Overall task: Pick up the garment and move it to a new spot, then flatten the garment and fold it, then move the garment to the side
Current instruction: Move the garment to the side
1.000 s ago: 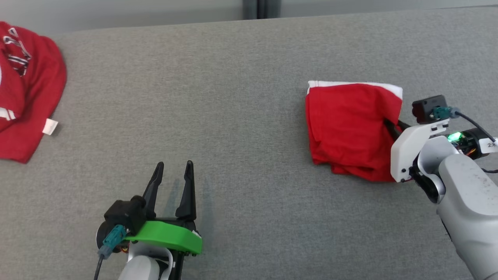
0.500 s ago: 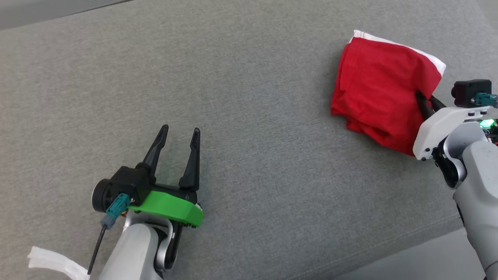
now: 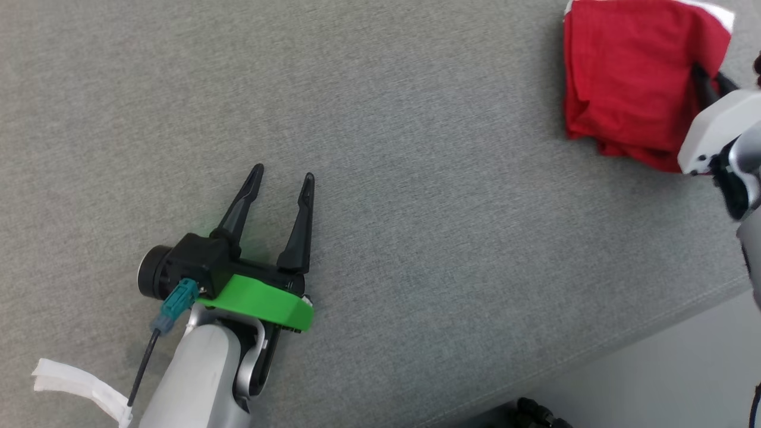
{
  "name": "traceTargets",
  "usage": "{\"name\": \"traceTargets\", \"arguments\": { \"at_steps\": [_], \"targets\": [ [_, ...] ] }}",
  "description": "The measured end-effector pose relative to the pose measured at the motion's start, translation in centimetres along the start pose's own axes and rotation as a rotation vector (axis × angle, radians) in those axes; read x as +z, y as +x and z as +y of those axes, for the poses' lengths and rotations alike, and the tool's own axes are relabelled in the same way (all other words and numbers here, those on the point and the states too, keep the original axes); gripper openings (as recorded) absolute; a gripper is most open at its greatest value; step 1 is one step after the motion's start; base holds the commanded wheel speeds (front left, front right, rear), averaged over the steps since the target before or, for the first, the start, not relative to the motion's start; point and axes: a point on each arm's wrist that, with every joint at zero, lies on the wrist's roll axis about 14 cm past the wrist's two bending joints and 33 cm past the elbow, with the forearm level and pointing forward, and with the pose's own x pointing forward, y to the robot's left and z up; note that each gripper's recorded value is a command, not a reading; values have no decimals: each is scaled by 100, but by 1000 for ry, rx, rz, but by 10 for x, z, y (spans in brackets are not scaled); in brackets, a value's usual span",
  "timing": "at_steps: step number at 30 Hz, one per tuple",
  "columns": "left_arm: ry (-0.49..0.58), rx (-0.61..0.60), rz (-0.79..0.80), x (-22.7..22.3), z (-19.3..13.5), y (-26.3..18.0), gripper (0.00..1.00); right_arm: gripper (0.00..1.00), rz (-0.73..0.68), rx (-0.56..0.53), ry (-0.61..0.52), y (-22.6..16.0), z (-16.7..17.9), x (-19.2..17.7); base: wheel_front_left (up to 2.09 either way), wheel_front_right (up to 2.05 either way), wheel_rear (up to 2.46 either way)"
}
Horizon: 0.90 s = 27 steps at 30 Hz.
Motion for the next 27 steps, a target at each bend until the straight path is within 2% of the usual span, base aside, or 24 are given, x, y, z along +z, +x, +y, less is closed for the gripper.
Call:
{"name": "traceTargets", "arguments": {
  "at_steps": [10,14,15,16,17,20,27],
  "targets": [
    [16,105,-33,11,36,-18,100,0,-22,-33,-139,56,-10,51,0,0,0],
    [21,133,-39,11,47,-22,100,0,-10,-33,-180,77,-4,56,0,0,0],
    [22,139,-41,11,50,-23,100,8,-6,-33,-188,82,-3,55,0,0,0],
    [20,145,-43,11,52,-23,100,30,-6,-32,-195,86,-1,54,0,0,0],
    [18,149,-47,11,53,-24,100,99,-6,-33,-199,89,-1,54,0,0,0],
    [15,170,-46,9,59,-27,100,100,-15,-34,-228,99,2,53,0,0,0],
    [12,201,-53,11,66,-32,100,100,-64,-10,-213,104,18,55,0,0,0]
  ]
}}
